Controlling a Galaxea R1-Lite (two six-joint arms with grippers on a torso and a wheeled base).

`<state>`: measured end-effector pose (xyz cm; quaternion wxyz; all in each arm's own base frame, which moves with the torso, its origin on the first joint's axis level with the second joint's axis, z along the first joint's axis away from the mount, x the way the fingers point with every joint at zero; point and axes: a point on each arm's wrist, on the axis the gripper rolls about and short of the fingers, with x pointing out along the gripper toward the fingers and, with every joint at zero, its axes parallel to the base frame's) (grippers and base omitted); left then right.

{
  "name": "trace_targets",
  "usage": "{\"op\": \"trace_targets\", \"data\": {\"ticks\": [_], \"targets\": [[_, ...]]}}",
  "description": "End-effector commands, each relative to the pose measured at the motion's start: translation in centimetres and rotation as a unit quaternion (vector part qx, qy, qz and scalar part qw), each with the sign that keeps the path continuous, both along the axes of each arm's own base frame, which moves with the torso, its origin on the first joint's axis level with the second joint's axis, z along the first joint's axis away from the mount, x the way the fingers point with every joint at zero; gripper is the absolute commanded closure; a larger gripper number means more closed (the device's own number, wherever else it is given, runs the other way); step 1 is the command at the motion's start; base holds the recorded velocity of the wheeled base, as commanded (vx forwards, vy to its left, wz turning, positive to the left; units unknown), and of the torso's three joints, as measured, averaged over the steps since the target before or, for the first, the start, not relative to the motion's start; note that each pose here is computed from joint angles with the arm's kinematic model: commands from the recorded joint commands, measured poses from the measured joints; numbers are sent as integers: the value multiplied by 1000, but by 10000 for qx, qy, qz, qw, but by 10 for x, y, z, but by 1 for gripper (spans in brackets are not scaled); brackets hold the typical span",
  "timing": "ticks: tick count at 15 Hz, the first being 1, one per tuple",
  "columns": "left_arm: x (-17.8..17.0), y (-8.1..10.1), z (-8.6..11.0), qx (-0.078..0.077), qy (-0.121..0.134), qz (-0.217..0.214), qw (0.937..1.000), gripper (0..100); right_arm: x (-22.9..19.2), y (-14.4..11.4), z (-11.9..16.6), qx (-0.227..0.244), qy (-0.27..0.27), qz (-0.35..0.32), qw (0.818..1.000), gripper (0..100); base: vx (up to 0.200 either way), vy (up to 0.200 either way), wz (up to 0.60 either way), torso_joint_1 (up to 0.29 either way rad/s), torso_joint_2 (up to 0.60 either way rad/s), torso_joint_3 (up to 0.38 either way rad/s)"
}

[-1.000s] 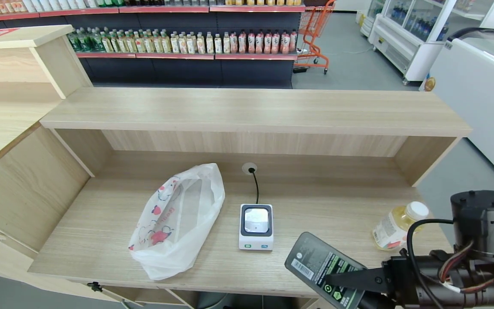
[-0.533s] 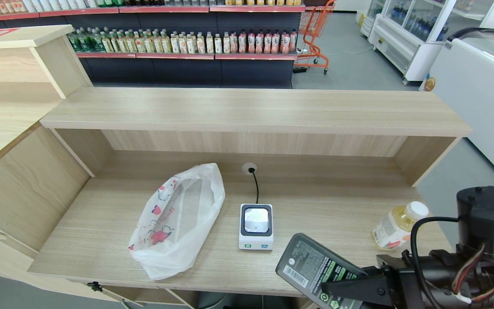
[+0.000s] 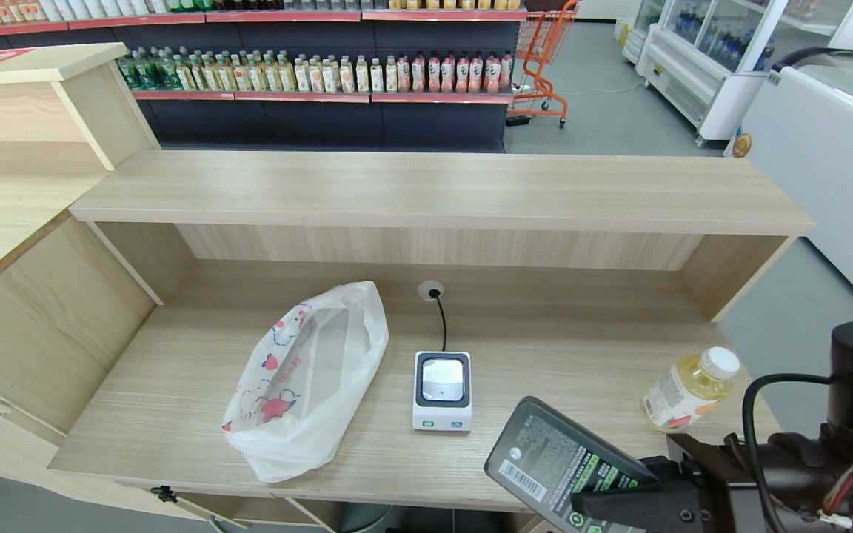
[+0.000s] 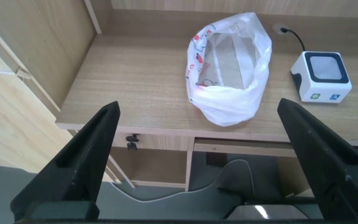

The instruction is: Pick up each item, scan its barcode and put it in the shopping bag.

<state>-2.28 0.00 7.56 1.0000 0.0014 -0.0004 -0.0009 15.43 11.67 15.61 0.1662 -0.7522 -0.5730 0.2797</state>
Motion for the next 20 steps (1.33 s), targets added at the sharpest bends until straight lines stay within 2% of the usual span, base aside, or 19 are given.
{"op": "trace_targets", "data": {"ticks": [1, 12, 13, 14, 15, 16, 17, 18, 19, 20], "targets": [[0, 0, 0, 2, 4, 1, 10000, 0, -5, -2, 6, 99, -132, 86, 9998, 100, 0, 0, 0, 0, 0, 0], [0, 0, 0, 2, 4, 1, 10000, 0, -17, -9, 8, 191, -225, 262, 9992, 100, 0, 0, 0, 0, 0, 0], [0, 0, 0, 2, 4, 1, 10000, 0, -16, -9, 8, 200, -131, 220, 9995, 100, 0, 0, 0, 0, 0, 0], [0, 0, 0, 2, 4, 1, 10000, 0, -12, -9, 9, 291, 440, 29, 9986, 100, 0, 0, 0, 0, 0, 0], [0, 0, 0, 2, 4, 1, 10000, 0, -5, -15, 10, 553, 1617, -570, 9836, 100, 0, 0, 0, 0, 0, 0], [0, 0, 0, 2, 4, 1, 10000, 0, -3, -23, 13, 950, 2715, -1261, 9494, 100, 0, 0, 0, 0, 0, 0], [0, 0, 0, 2, 4, 9, 10000, 0, -12, -34, 29, 1699, 3401, -1927, 9046, 100, 0, 0, 0, 0, 0, 0], [0, 0, 0, 2, 4, 1, 10000, 0, -27, -47, 41, 2497, 3751, -2654, 8524, 100, 0, 0, 0, 0, 0, 0], [0, 0, 0, 2, 4, 1, 10000, 0, -35, -56, 37, 2902, 4533, -3021, 7868, 100, 0, 0, 0, 0, 0, 0], [0, 0, 0, 2, 4, 1, 10000, 0, -35, -57, 43, 3216, 5030, -3022, 7432, 100, 0, 0, 0, 0, 0, 0]]}}
